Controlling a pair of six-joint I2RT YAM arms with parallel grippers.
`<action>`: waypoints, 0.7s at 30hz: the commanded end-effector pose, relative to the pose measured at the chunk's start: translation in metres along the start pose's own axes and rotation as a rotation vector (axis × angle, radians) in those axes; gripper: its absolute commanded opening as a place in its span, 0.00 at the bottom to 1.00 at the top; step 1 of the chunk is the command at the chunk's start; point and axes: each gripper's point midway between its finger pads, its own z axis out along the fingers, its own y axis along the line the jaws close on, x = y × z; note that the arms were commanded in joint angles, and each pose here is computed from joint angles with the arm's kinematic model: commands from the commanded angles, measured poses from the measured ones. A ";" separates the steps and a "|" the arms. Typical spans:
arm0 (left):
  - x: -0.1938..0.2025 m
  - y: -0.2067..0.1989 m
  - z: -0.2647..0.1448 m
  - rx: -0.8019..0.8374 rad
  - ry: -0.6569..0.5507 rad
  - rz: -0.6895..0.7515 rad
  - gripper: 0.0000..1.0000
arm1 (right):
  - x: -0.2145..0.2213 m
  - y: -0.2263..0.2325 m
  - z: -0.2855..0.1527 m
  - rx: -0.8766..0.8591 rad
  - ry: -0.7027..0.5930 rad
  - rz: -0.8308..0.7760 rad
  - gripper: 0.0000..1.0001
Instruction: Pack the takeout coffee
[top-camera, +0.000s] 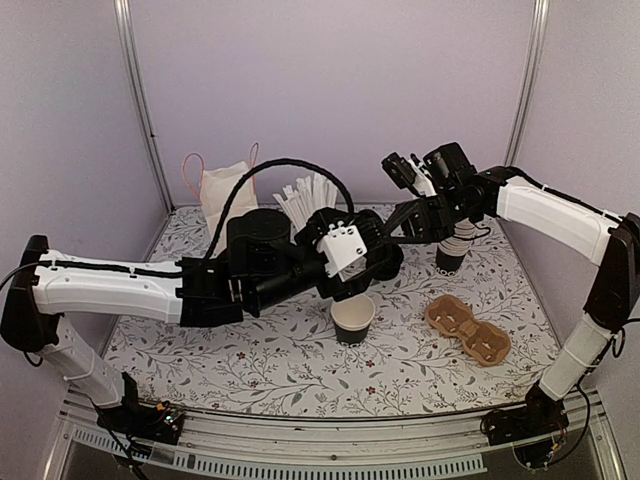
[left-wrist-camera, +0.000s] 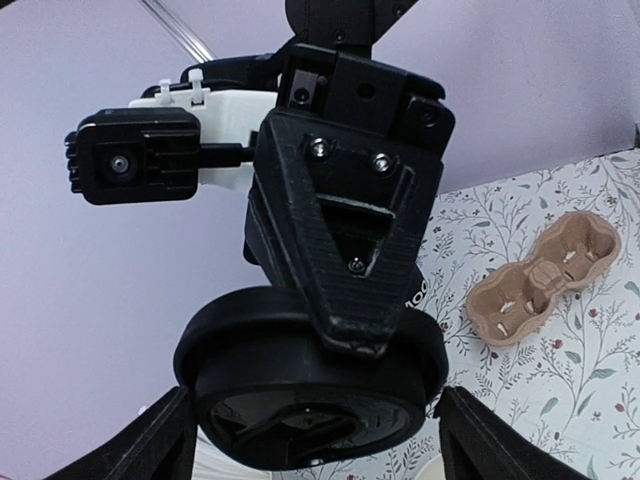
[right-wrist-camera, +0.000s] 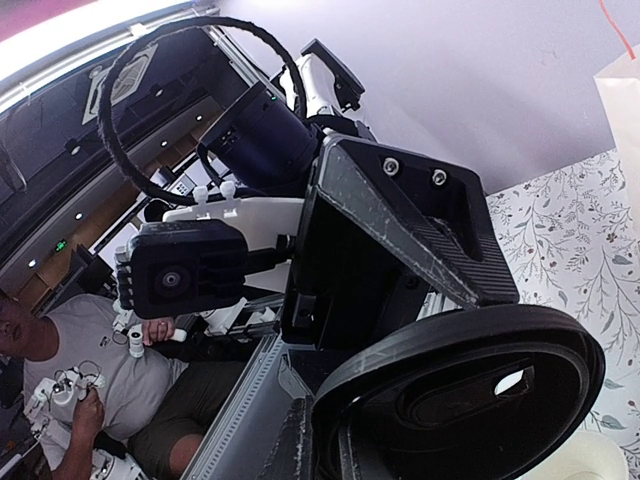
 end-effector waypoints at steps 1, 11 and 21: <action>-0.011 0.009 0.001 -0.012 -0.032 0.000 0.84 | -0.013 0.054 -0.003 -0.231 -0.035 -0.065 0.00; 0.000 0.018 0.010 -0.091 0.010 0.005 0.79 | -0.014 0.060 -0.004 -0.247 -0.034 -0.071 0.00; 0.002 0.024 -0.008 -0.059 0.064 -0.095 0.71 | -0.012 0.030 -0.004 -0.071 -0.020 -0.091 0.26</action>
